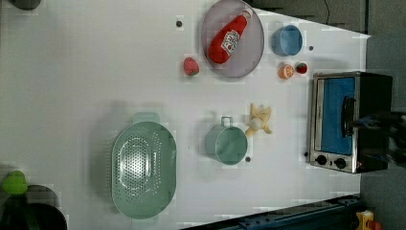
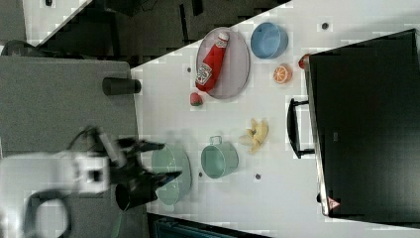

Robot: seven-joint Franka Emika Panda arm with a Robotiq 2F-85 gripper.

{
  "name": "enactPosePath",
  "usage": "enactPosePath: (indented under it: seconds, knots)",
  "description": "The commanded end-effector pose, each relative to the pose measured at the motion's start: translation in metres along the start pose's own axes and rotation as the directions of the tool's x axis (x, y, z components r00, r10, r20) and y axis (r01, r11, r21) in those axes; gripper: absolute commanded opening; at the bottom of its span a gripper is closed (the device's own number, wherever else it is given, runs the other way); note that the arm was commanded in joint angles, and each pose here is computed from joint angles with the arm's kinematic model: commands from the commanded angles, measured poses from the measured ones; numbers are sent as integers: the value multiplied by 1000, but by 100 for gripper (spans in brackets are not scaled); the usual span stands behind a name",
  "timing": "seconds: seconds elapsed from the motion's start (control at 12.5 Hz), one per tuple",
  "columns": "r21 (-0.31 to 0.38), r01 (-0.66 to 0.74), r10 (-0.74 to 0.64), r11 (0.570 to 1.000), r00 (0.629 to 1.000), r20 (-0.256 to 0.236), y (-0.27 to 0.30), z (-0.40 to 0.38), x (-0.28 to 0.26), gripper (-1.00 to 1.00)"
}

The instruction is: Pick banana from table and place on oven.

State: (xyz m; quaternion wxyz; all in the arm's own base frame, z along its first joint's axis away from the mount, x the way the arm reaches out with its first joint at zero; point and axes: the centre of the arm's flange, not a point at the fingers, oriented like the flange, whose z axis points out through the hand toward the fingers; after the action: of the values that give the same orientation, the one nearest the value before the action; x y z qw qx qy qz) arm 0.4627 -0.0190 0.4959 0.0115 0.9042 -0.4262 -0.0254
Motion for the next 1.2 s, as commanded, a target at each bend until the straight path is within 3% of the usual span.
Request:
enactPosePath:
  seconds: [0.08,0.72,1.2]
  knots:
    - [10,-34,34,999,999,10,-2,51,5,100]
    - [11,-65,65,998,998,-6,-10,225,30,100]
    - [10,-62,63,998,998,-23,-15,310,33,100]
